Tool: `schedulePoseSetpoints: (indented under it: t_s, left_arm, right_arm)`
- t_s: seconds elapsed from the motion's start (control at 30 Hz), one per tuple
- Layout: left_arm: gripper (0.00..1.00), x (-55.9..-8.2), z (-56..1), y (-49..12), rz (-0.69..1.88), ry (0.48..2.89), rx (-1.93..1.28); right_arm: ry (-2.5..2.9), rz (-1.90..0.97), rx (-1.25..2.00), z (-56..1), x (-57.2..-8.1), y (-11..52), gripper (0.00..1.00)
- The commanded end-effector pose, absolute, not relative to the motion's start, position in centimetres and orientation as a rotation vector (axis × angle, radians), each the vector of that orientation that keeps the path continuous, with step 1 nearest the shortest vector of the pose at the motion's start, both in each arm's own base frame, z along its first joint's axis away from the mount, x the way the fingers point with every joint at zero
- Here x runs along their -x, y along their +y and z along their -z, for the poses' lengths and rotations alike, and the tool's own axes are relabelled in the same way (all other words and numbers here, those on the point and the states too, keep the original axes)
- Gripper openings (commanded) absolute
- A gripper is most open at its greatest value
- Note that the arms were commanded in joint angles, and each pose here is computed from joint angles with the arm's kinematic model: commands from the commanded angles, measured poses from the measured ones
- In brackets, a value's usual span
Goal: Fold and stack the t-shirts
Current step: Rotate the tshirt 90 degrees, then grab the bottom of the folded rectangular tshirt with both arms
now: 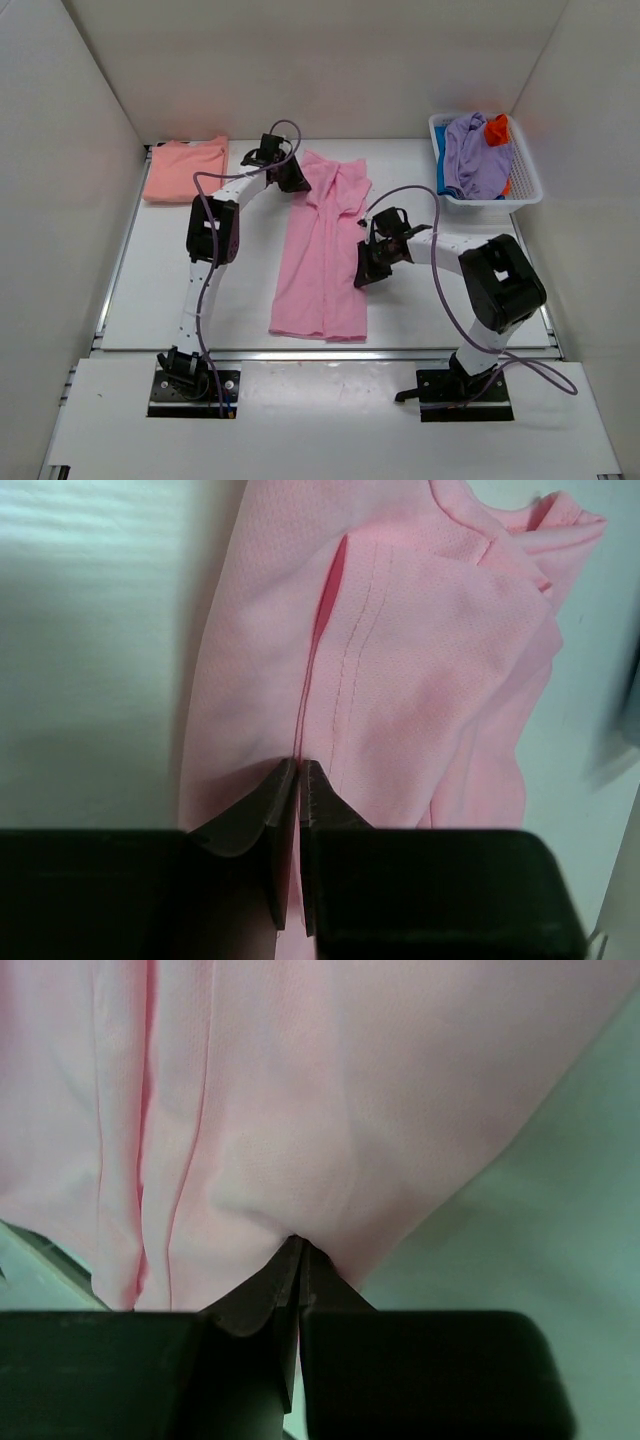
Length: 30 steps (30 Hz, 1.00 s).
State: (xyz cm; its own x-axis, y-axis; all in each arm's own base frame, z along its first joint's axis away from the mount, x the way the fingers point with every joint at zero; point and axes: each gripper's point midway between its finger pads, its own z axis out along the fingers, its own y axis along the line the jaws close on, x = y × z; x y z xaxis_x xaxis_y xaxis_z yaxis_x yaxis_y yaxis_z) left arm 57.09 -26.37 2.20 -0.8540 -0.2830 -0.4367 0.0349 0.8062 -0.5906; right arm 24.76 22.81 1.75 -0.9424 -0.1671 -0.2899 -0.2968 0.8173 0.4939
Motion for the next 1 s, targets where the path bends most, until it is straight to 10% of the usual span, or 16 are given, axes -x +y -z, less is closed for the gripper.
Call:
schedulePoseSetpoints:
  t_s: [0.0,0.3,0.43,0.7,0.97]
  left_arm:
    - [0.19,-58.6,-1.8,-23.3,0.759,2.477,0.275]
    - [0.27,-62.6,-9.1,-24.9,0.986,2.297,0.108]
    - [0.43,-60.2,-15.8,-26.5,1.01,2.262,-0.044]
    - [0.56,-43.8,-14.5,-22.4,0.499,2.745,-0.352]
    - [0.64,-27.6,-10.7,-16.8,0.704,2.602,-0.084]
  right_arm:
    - [2.805,-0.646,0.457,0.1,-26.5,20.6,0.0]
    - [2.712,-0.654,0.557,-3.4,-30.0,23.8,0.0]
    - [2.539,-0.71,0.543,-9.7,-31.5,25.2,0.3]
    - [2.56,-0.723,0.28,-11.1,-26.9,20.7,0.72]
    - [2.674,-0.747,0.113,-5.5,-19.0,18.7,0.75]
